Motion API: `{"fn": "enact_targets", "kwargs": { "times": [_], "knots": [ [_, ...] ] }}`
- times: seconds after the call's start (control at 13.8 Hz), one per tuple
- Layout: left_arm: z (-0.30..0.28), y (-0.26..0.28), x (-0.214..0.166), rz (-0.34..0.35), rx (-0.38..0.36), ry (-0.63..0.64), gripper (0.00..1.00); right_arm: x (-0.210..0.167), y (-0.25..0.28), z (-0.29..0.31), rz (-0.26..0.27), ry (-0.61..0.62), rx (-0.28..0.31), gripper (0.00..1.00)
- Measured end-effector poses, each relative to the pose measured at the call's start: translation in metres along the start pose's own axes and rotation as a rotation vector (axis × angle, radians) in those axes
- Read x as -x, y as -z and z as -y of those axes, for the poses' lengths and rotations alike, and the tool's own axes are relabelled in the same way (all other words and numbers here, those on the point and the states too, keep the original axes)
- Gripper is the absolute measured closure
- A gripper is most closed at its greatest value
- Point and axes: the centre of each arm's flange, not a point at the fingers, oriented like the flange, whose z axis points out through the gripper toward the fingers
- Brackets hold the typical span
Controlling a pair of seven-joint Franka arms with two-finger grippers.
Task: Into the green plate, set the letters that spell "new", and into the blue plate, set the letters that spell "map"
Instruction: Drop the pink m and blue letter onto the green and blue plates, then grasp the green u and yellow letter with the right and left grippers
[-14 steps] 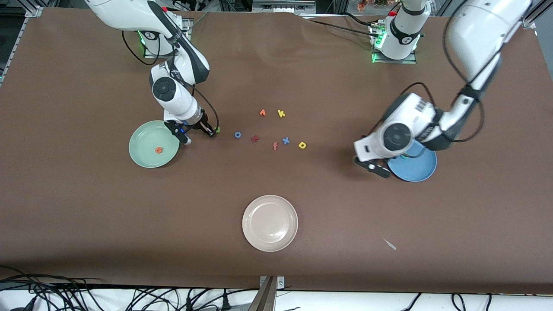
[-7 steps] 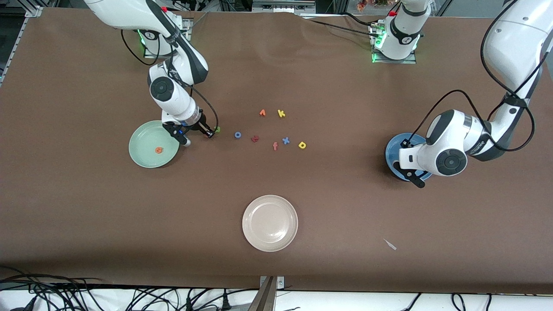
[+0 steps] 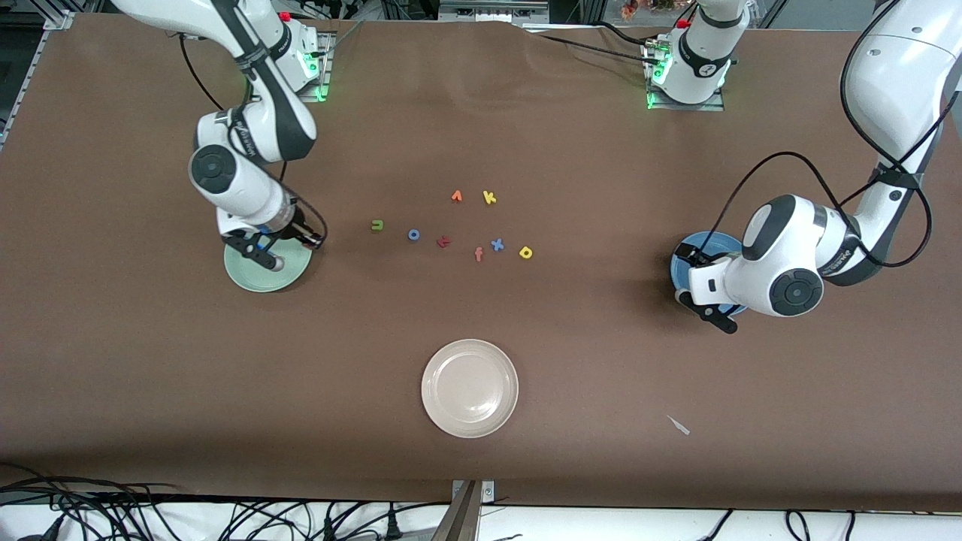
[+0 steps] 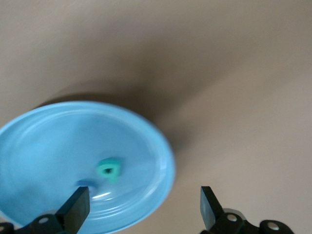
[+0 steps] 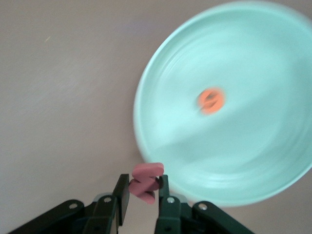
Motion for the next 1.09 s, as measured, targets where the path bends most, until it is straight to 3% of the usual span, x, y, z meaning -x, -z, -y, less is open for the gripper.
{"fn": "enact_targets", "kwargs": {
  "times": [0.29,0.51,0.58,0.8,1.09],
  "knots": [
    [-0.083,0.012,-0.03,-0.071,0.001,0.192,0.0,-0.027,-0.003,-0.042,0.019,0.024,0.03,0.69],
    [-0.165,0.006,-0.056,-0.15,-0.002,0.333,0.0,-0.02,-0.005,-0.035,0.025,0.012,0.033,0.45],
    [-0.19,0.001,-0.062,-0.177,0.005,0.376,0.0,-0.015,-0.006,-0.029,0.027,-0.006,0.032,0.45],
    [-0.25,-0.024,-0.072,-0.268,0.043,0.479,0.0,0.019,-0.007,0.011,0.036,-0.085,0.022,0.43],
    [-0.299,-0.08,-0.082,-0.336,-0.026,0.579,0.0,0.078,-0.014,0.071,0.035,-0.199,-0.023,0.43]
  ]
}}
